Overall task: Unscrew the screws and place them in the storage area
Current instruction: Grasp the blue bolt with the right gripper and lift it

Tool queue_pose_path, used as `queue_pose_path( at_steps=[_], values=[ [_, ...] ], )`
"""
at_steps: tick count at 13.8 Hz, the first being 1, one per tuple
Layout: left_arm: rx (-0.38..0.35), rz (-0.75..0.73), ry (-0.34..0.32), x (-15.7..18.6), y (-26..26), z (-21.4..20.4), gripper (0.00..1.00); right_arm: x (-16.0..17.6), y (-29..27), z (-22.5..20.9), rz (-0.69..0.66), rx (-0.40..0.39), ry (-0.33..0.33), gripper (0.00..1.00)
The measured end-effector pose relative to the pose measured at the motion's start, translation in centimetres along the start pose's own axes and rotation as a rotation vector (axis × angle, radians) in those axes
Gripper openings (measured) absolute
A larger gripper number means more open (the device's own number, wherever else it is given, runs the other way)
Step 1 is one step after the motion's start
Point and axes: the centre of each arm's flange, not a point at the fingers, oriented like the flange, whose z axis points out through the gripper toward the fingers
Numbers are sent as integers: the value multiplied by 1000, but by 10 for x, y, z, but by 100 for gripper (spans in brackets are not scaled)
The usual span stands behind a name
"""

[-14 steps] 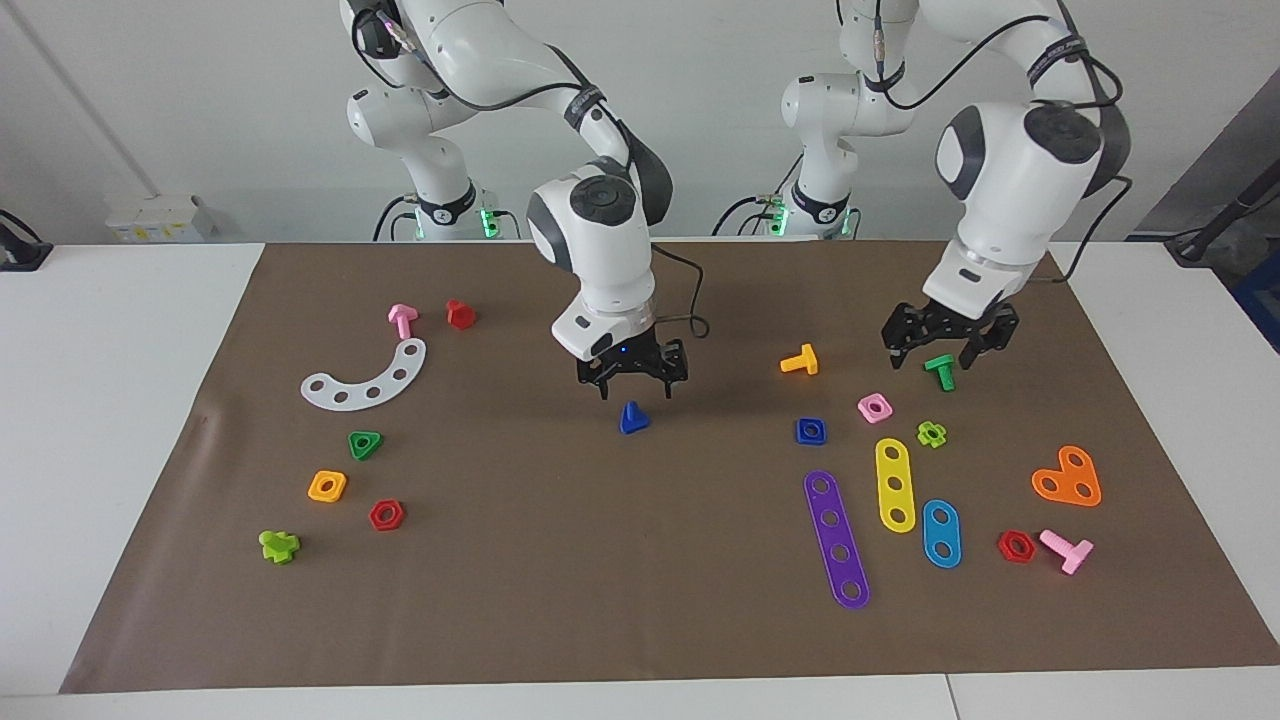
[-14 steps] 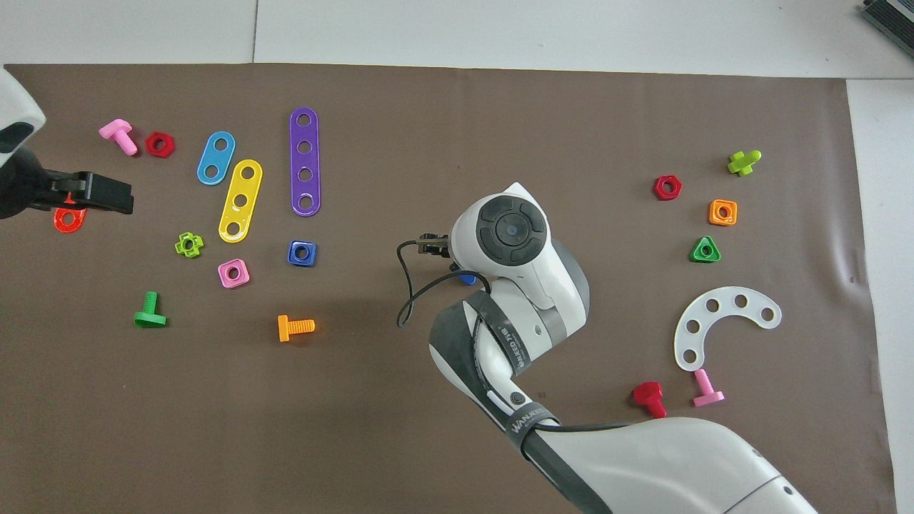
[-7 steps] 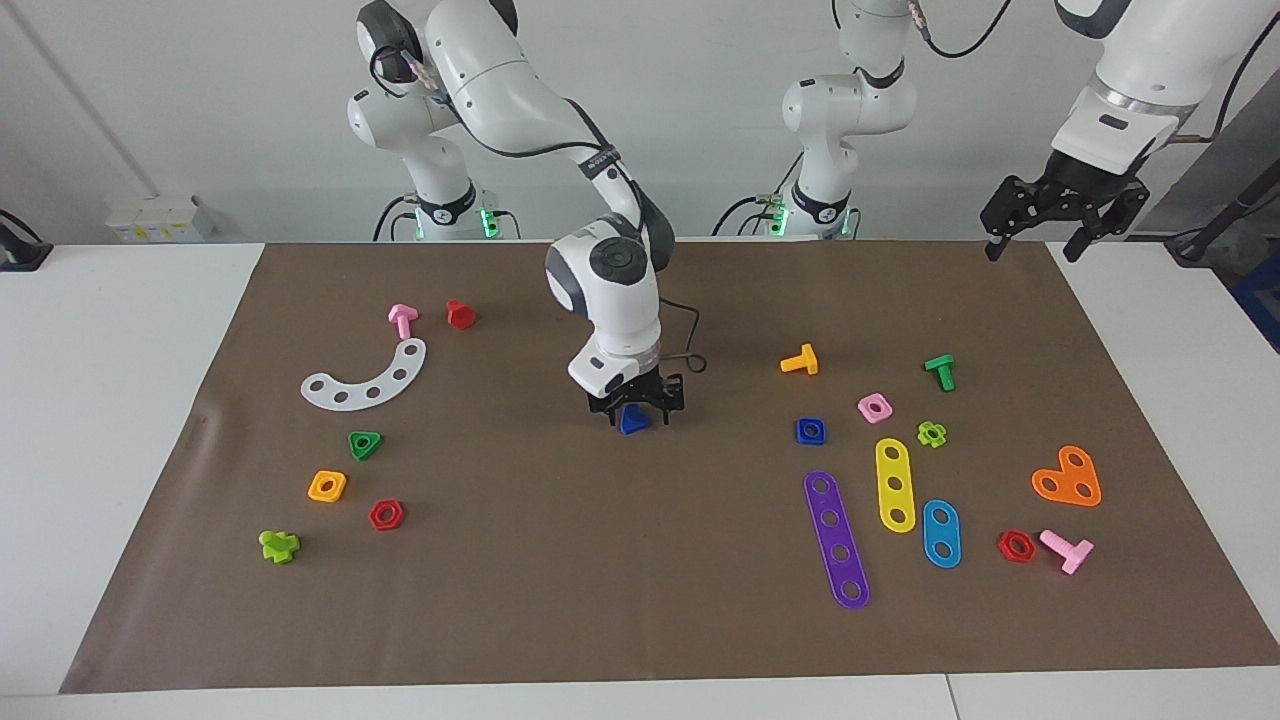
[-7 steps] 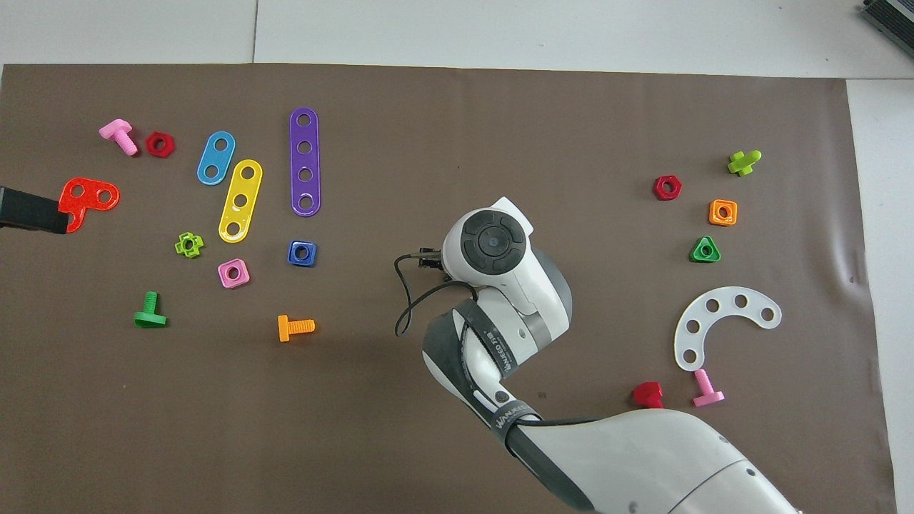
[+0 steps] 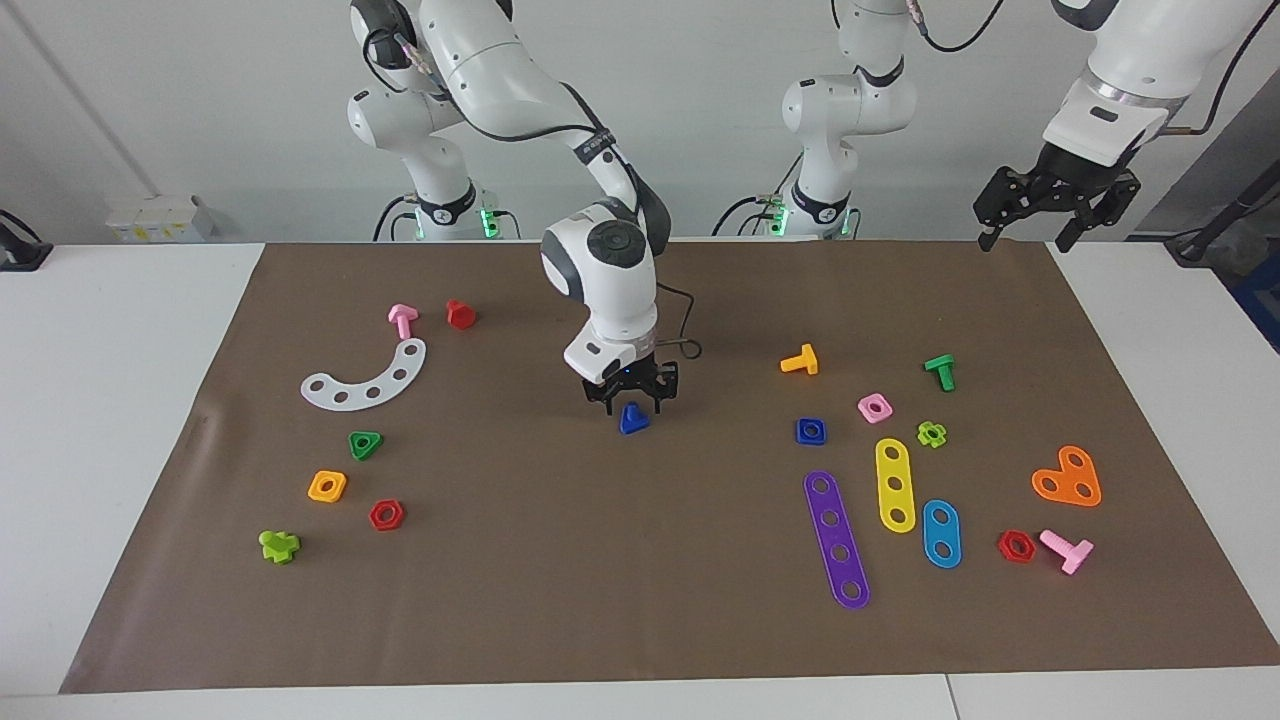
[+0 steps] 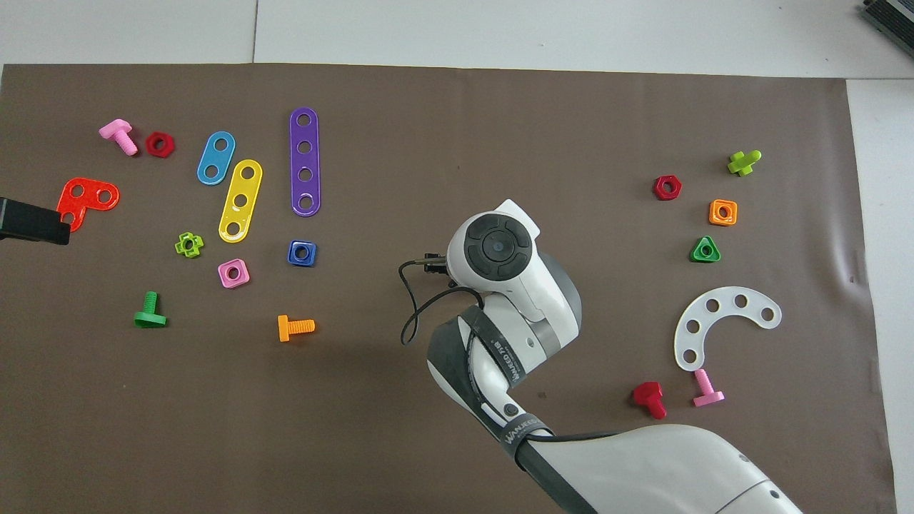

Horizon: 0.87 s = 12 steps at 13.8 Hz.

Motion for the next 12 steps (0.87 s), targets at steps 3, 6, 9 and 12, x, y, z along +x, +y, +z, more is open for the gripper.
queue_pose_path(
  at_steps=[3, 6, 9, 12],
  values=[
    [0, -3, -1, 0, -2, 0, 100, -5, 1, 7, -4, -4, -5, 66],
    [0, -3, -1, 0, -2, 0, 100, -5, 0, 7, -6, -3, -3, 56],
    [0, -3, -2, 0, -2, 0, 100, -5, 0, 7, -6, 0, 1, 51],
    [0, -3, -2, 0, -2, 0, 100, -4, 0, 6, -6, 6, 11, 48]
  ],
)
